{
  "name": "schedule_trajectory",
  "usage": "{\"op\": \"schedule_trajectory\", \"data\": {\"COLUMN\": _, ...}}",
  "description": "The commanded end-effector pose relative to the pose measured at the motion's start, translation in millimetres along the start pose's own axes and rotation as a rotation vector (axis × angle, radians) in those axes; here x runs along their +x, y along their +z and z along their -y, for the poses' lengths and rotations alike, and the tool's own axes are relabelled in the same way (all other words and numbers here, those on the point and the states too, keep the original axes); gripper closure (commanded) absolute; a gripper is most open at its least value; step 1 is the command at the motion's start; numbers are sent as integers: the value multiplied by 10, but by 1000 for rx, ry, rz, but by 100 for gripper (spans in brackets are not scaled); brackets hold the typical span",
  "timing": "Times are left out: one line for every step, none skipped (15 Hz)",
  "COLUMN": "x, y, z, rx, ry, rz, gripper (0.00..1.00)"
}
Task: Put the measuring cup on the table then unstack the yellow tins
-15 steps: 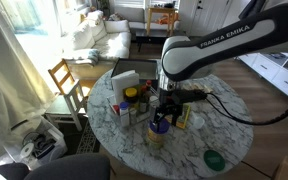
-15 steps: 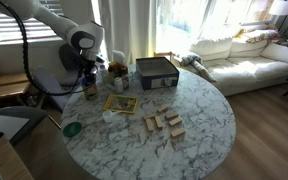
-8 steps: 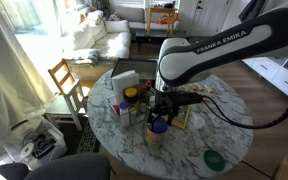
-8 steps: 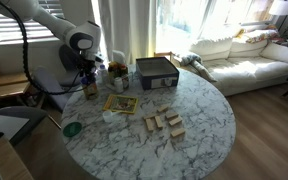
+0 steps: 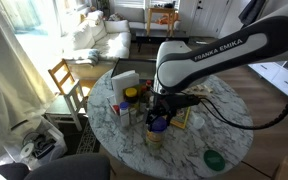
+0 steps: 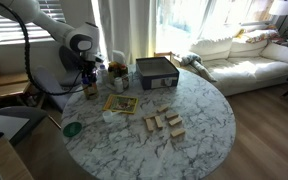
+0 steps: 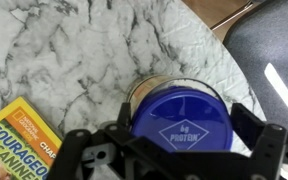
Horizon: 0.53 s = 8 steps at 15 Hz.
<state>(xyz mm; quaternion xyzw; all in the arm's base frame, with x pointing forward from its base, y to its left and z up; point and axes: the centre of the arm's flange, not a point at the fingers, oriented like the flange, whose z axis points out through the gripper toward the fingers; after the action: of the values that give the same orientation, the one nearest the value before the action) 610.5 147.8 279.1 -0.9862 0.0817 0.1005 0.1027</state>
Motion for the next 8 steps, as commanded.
{"op": "schedule_trajectory", "data": {"x": 27, "y": 89, "z": 33, "rx": -32, "ry": 11, "rz": -20, "gripper": 0}}
{"op": "schedule_trajectory", "data": {"x": 26, "y": 97, "z": 40, "rx": -36, "ry": 11, "rz": -20, "gripper": 0}}
{"op": "schedule_trajectory", "data": {"x": 26, "y": 107, "z": 46, "rx": -40, "ry": 11, "rz": -19, "gripper": 0}}
{"op": "schedule_trajectory", "data": {"x": 24, "y": 116, "z": 49, "rx": -43, "ry": 11, "rz": -17, "gripper": 0}}
{"op": "schedule_trajectory", "data": {"x": 23, "y": 124, "z": 50, "rx": -45, "ry": 10, "rz": -16, "gripper": 0}}
{"op": "schedule_trajectory", "data": {"x": 24, "y": 130, "z": 50, "rx": -48, "ry": 8, "rz": -16, "gripper": 8}}
{"op": "schedule_trajectory", "data": {"x": 24, "y": 132, "z": 52, "rx": -50, "ry": 6, "rz": -16, "gripper": 20}}
{"op": "schedule_trajectory", "data": {"x": 24, "y": 128, "z": 58, "rx": -50, "ry": 4, "rz": -18, "gripper": 29}}
